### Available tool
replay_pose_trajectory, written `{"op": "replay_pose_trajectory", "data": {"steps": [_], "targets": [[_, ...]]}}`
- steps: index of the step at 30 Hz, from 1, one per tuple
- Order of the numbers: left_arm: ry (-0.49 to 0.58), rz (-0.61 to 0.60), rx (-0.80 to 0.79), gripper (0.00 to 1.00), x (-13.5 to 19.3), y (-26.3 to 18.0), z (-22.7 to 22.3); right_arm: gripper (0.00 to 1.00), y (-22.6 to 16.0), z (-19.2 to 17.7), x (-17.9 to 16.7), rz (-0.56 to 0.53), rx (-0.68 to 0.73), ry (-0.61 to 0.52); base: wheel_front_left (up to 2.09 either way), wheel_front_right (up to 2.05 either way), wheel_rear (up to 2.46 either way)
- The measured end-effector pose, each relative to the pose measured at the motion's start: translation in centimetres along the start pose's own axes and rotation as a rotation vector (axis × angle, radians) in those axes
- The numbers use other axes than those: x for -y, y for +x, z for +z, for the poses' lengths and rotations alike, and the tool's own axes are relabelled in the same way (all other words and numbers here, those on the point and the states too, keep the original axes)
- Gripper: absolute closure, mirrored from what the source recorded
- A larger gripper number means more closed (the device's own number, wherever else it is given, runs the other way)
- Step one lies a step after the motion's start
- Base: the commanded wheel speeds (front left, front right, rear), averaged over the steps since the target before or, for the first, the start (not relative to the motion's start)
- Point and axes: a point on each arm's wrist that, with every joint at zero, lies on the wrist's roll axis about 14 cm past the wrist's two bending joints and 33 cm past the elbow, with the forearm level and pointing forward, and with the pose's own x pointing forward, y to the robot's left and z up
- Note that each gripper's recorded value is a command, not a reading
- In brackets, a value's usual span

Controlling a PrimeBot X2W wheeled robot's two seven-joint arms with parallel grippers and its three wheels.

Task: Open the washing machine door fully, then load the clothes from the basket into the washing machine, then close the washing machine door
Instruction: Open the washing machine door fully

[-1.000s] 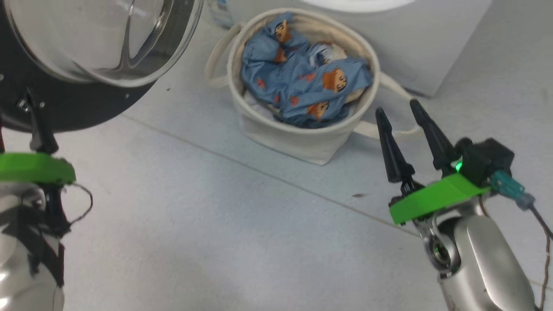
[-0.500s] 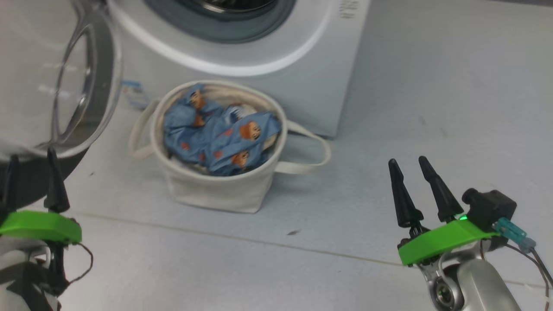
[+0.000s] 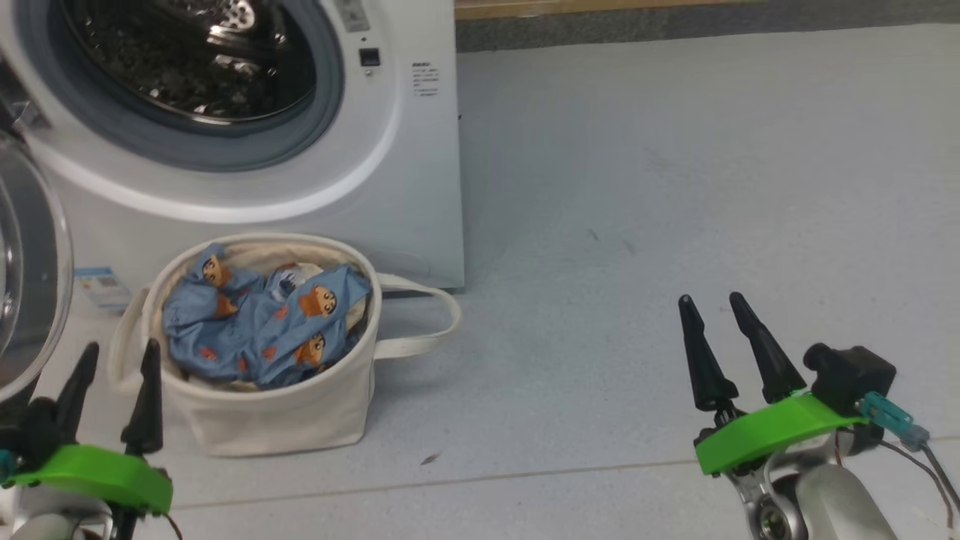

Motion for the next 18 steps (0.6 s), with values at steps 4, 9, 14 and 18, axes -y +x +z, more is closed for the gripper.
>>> {"op": "replay_pose_trajectory", "data": {"steps": [4,9,14,18], "targets": [[0.003,-0.003,-0.035,0.00,0.7,0.1,-0.4,0.00,-1.0,0.6,1.5,-0.049,0.017,-0.004,0.00,0.00,0.00],[-0.010,-0.006,-0.034,0.00,1.1,0.2,-0.2,0.00,-1.1,0.9,1.8,-0.056,0.027,-0.011,0.00,0.00,0.00],[-0.053,-0.008,-0.031,0.00,1.3,0.2,0.1,0.00,-1.2,0.9,1.8,-0.059,0.026,-0.010,0.00,0.00,0.00],[-0.062,-0.013,-0.056,0.00,1.3,-0.2,-0.5,0.00,-1.4,0.7,2.0,-0.065,0.020,-0.008,0.00,0.00,0.00]]}}
